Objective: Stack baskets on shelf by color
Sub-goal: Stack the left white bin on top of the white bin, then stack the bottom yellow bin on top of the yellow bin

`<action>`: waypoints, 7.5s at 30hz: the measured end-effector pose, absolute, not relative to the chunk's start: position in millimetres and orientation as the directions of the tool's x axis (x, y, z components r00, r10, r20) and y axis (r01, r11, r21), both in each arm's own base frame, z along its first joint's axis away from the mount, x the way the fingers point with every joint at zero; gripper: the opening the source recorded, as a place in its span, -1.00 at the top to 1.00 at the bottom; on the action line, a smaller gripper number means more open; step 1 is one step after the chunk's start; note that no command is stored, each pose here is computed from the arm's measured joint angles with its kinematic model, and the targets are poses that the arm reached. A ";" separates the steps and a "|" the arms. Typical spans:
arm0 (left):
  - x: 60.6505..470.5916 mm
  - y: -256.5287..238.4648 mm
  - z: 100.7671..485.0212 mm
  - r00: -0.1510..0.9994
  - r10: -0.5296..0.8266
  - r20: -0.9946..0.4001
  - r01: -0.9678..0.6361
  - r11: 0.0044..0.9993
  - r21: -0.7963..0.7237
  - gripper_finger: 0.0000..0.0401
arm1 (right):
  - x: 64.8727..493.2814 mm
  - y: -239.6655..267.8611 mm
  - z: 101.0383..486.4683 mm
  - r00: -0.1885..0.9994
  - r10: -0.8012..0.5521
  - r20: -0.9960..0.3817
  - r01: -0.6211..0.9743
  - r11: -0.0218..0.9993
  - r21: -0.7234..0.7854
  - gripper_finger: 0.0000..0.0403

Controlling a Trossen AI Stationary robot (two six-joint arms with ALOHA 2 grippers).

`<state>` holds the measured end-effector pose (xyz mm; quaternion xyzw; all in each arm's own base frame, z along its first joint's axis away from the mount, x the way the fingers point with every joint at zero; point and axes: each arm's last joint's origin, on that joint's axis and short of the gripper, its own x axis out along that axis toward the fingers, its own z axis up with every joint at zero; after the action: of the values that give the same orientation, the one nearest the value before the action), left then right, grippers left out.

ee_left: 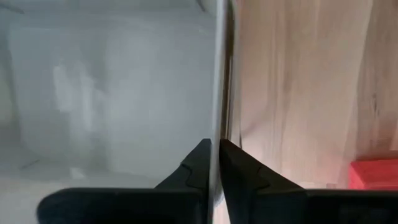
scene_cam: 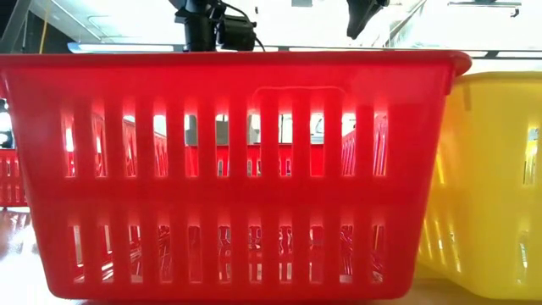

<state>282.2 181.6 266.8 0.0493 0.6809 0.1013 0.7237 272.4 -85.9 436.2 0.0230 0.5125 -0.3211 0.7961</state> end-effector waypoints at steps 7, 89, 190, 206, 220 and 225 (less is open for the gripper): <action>285.2 177.3 266.8 0.081 0.179 -0.980 -0.065 0.983 0.174 0.66 | 272.4 -85.9 436.2 0.269 -0.488 -0.831 0.535 0.793 -0.292 0.42; 217.7 34.1 356.8 0.480 0.157 -0.863 -0.358 0.933 -0.028 0.32 | 291.3 24.1 404.8 0.308 -0.094 -0.947 0.340 0.940 0.018 0.42; 200.6 -31.0 364.5 0.523 0.295 -0.800 -0.366 0.925 0.102 0.32 | 279.4 157.4 251.1 0.592 0.204 -0.780 0.096 0.943 0.319 1.00; 200.6 -28.9 365.4 0.522 0.366 -0.771 -0.360 0.913 0.190 0.32 | 270.3 45.9 311.7 0.751 -0.121 -0.650 0.135 0.990 -0.028 1.00; 201.4 -21.3 366.8 0.507 0.461 -0.728 -0.529 0.834 0.160 0.32 | 249.9 -43.5 302.0 0.507 -0.380 -0.774 0.014 0.901 -0.433 1.00; 201.6 -18.3 366.9 0.501 0.471 -0.726 -0.554 0.819 0.149 0.32 | 243.7 -73.7 297.9 0.464 -0.390 -0.795 0.011 0.900 -0.436 1.00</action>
<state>201.6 -18.3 366.9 -0.0516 0.4024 0.2963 0.8646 243.7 -73.7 297.9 -0.1884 0.5035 -0.1202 0.8346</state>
